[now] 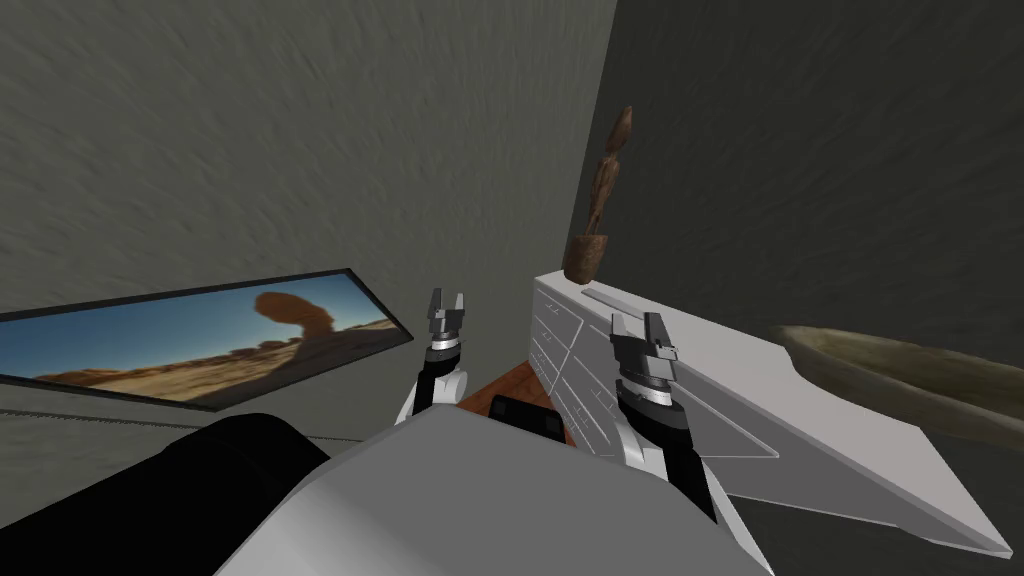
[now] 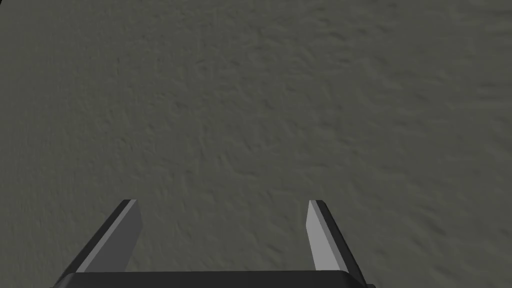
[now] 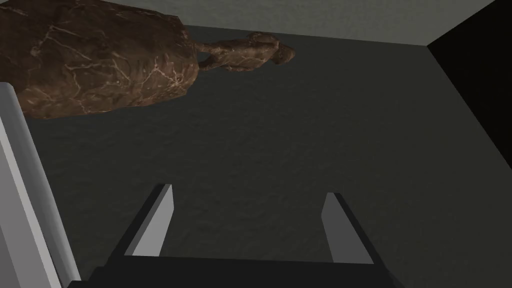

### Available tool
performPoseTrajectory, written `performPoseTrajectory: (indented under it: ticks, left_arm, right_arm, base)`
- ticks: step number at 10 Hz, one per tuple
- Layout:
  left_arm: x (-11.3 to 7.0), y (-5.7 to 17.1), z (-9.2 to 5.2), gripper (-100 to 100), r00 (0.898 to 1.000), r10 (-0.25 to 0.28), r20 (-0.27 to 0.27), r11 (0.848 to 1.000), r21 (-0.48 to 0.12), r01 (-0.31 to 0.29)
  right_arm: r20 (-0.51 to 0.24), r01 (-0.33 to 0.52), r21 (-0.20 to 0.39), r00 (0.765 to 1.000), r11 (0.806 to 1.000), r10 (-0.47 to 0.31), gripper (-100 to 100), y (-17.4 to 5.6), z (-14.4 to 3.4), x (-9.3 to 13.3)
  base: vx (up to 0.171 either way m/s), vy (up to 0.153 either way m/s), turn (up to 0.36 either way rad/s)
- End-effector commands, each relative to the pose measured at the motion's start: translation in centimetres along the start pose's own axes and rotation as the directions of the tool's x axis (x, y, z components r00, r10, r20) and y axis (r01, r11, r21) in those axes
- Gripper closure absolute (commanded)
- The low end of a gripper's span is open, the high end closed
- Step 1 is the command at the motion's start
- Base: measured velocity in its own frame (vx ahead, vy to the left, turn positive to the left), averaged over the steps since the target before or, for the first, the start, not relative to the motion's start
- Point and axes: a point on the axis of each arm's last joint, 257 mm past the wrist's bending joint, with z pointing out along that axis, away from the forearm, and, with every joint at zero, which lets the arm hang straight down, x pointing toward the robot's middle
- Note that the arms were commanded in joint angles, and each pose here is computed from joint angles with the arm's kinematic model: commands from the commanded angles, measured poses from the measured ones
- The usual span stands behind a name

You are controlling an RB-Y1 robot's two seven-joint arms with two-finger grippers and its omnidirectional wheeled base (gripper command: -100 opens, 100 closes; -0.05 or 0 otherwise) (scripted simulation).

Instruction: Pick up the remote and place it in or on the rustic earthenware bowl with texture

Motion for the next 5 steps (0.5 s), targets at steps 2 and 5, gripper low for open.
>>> performPoseTrajectory:
  ticks: [2,5]
  left_arm:
    - [0.0,0.0,0.0,0,1.000,0.000,0.000,1.000,0.000,0.000]
    - [0.0,0.0,0.0,0,1.000,0.000,0.000,1.000,0.000,0.000]
  right_arm:
    - [-0.075,-0.018,-0.004,0.997,1.000,0.017,-100,-0.1,0.1,0.9]
    - [-0.153,-0.034,-0.009,0.988,0.999,0.032,-100,-0.2,0.2,1.8]
  base:
    - [-0.096,0.063,0.046]
    - [-0.083,0.069,0.033]
